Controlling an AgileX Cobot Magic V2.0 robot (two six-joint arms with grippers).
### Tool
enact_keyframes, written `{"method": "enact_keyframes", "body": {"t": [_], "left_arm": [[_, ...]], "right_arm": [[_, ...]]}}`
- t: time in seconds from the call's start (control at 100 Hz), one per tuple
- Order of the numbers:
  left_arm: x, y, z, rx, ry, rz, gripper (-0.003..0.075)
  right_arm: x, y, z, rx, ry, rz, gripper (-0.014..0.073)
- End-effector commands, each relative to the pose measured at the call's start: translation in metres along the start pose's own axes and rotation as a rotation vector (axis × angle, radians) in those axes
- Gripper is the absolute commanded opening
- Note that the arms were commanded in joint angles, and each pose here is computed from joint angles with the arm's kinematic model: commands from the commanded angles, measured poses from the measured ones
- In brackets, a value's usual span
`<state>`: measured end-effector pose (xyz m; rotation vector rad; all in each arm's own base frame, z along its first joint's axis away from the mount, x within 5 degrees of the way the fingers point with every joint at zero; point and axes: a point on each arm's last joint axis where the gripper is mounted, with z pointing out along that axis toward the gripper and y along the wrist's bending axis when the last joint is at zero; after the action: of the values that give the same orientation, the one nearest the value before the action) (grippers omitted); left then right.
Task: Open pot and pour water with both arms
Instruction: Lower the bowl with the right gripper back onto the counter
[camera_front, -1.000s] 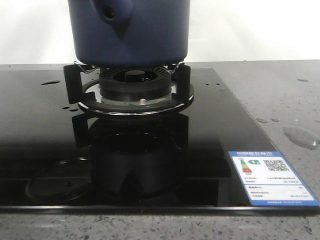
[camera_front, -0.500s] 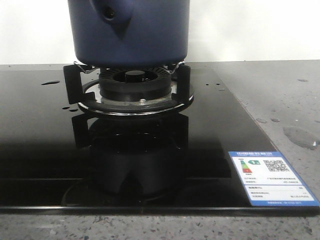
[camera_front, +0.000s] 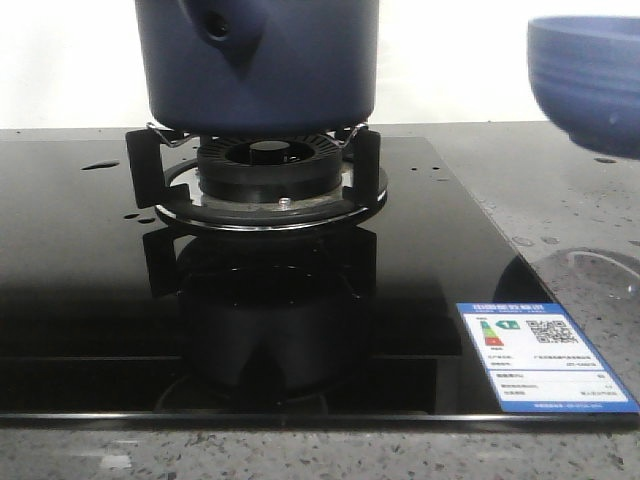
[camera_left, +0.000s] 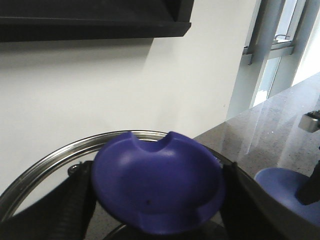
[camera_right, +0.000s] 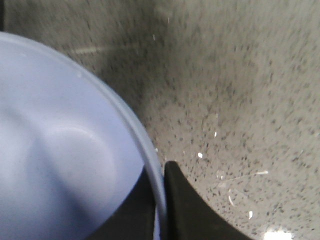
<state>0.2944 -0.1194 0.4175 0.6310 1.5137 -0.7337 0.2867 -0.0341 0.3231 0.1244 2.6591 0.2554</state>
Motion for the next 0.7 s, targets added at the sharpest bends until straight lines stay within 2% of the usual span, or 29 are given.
{"method": "enact_keyframes", "body": {"t": [0.0,0.45,0.69], "left_arm": [[-0.031,-0.014,-0.012,0.029,-0.12,-0.005,0.0348],[-0.031,-0.014,-0.012,0.029,-0.119,-0.004,0.0348],[-0.031,-0.014,-0.012,0.029,-0.119,-0.004,0.0348]], "right_arm": [[-0.005,0.001,-0.012,0.006,-0.088,0.006,-0.0055],[-0.009,-0.009,0.015,0.025,-0.008,0.011,-0.0055],[-0.008,-0.01,0.016,0.035,0.002,-0.025,-0.0055]]}}
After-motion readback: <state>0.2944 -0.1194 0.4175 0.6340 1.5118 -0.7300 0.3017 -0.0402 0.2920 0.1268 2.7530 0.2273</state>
